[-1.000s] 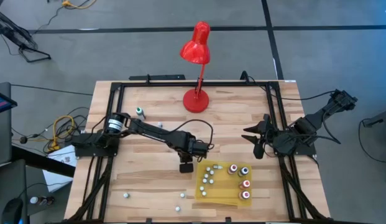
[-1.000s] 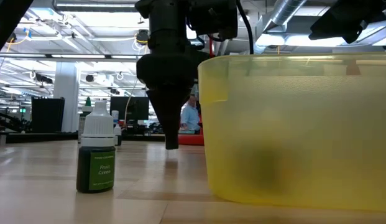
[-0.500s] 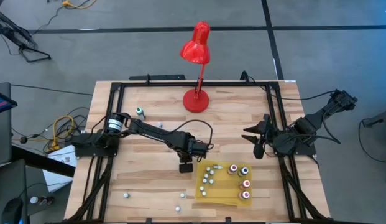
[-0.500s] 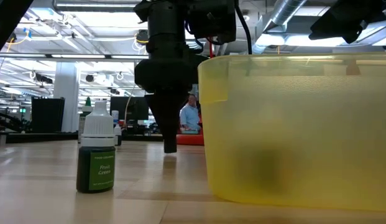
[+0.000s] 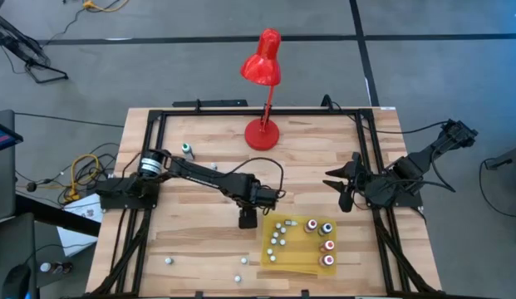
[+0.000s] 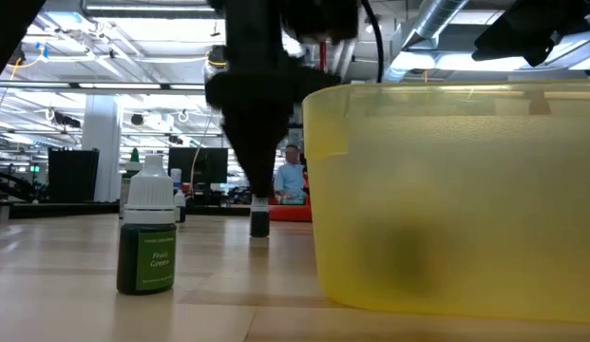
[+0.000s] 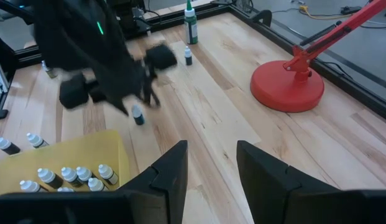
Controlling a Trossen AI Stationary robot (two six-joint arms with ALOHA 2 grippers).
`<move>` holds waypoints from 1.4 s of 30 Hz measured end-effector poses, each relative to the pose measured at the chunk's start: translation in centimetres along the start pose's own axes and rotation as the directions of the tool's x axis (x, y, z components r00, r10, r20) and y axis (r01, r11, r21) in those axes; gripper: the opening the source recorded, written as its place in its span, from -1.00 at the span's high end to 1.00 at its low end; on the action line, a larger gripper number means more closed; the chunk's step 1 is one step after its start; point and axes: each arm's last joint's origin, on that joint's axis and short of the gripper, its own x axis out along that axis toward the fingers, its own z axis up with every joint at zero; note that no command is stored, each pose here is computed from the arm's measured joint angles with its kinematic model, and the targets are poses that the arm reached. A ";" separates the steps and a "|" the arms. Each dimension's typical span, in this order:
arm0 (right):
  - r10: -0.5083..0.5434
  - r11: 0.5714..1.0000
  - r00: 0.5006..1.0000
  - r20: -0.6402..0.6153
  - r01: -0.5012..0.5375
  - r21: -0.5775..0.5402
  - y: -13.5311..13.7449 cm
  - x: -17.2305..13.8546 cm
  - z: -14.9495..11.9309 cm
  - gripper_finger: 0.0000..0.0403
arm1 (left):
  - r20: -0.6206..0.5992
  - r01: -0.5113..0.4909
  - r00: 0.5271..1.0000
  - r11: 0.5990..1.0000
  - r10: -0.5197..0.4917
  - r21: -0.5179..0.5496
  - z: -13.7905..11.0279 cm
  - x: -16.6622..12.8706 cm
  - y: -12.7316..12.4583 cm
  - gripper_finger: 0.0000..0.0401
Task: Pick & Place food coloring
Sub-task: Move the blue food coloring to the center of the table
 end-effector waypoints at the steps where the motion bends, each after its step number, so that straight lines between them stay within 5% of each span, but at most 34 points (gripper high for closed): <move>1: 0.000 1.000 1.000 0.000 0.000 0.000 0.0 0.0 0.0 0.36 | 0.014 -0.027 1.000 1.000 0.027 0.009 -0.1 -1.0 0.2 -0.01; 4: 0.000 1.000 1.000 0.000 0.000 0.000 0.0 0.0 0.0 0.36 | 0.060 -0.107 0.993 0.994 0.105 0.036 -0.8 -3.6 0.9 -0.03; 9: 0.000 1.000 1.000 0.000 0.000 0.000 0.0 0.0 0.0 0.36 | 0.076 -0.097 0.992 0.995 0.099 -0.022 -2.7 -5.7 4.7 -0.04; 14: 0.000 1.000 1.000 0.000 0.000 0.000 0.0 0.0 0.0 0.36 | 0.041 -0.105 0.993 0.989 0.110 -0.102 -6.4 -5.8 7.8 -0.04; 24: 0.000 1.000 1.000 0.000 0.000 0.000 0.0 0.0 0.0 0.36 | 0.165 -0.116 0.971 0.946 0.171 -0.304 -12.5 -4.5 12.5 -0.04; 30: 0.000 1.000 1.000 0.000 0.000 0.000 0.0 0.0 0.0 0.36 | 0.093 -0.191 0.960 0.860 0.265 -0.473 -13.5 -3.6 14.9 -0.04; 42: 0.000 1.000 1.000 -0.001 0.000 0.000 0.0 0.0 0.0 0.36 | 0.084 -0.152 0.964 0.785 0.251 -0.601 -13.8 -3.5 16.1 -0.04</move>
